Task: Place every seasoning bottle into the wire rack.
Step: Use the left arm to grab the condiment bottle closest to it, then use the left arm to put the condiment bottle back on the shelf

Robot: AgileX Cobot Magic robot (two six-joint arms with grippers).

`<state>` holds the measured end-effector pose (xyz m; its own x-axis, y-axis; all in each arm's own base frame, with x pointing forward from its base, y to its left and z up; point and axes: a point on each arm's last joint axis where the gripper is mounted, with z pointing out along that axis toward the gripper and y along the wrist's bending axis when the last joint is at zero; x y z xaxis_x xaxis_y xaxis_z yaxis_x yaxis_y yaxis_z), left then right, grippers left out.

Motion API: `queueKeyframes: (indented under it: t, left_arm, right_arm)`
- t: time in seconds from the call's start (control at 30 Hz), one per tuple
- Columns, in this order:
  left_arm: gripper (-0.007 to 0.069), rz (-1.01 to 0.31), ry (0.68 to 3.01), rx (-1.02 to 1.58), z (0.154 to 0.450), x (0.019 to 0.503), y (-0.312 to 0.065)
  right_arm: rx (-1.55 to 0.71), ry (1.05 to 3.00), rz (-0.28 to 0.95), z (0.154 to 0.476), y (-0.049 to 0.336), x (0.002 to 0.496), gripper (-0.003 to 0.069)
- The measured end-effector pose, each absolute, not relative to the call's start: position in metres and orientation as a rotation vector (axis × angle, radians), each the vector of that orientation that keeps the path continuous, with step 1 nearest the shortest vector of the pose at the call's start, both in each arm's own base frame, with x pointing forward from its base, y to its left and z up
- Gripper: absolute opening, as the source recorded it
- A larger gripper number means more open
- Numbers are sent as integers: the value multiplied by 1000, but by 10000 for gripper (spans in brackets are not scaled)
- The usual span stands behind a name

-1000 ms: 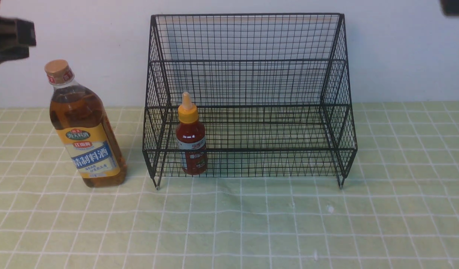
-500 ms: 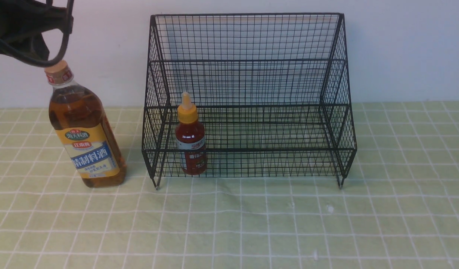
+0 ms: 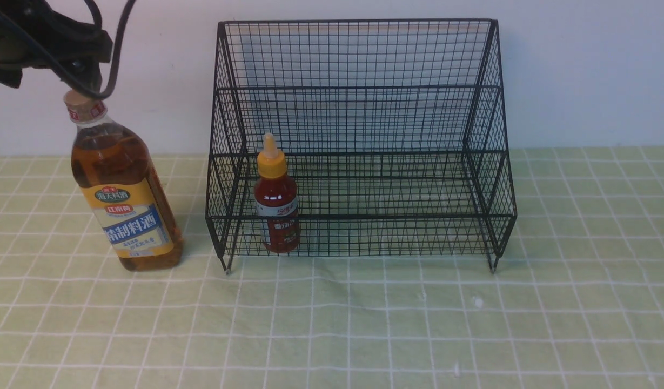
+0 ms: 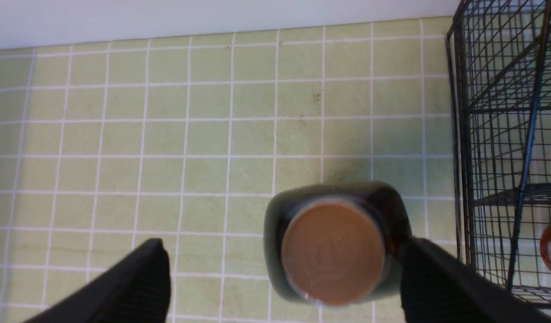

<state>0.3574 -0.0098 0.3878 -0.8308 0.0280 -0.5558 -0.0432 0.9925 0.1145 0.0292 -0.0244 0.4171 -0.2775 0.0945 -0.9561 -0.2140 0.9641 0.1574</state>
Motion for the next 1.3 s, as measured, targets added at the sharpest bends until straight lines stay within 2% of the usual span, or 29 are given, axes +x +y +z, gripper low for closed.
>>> queueKeyframes:
  t: [0.17,0.37,0.5,0.6,0.63,0.9,1.03,1.2,1.23,1.3]
  left_arm:
    - [669,169,2581,-5,373,369,-11]
    - [608,169,2614,-4,360,377,-11]
    - [503,138,2633,-10,356,379,-13]
    - [333,104,2648,-16,353,380,-16]
    - [314,98,2649,-20,353,380,-16]
    - [320,100,2671,-22,358,376,-16]
    - [320,91,2664,-35,379,368,-16]
    - [320,26,2526,-50,427,351,-18]
    - [320,-15,2455,-55,449,342,-19]
    - [320,-60,2391,-61,468,334,-22]
  right_arm:
    - [-72,1827,308,417,-25,29,-15]
    - [-71,1822,312,418,-24,29,-15]
    - [-71,1822,312,418,-24,29,-15]
    - [-71,1822,312,418,-24,29,-15]
    - [-71,1822,312,418,-24,29,-15]
    - [-72,1820,314,418,-24,29,-15]
    - [-75,1808,320,419,-24,30,-15]
    - [-78,1795,327,420,-23,30,-15]
    - [-78,1795,327,420,-23,30,-15]
    - [-77,1795,327,420,-23,30,-15]
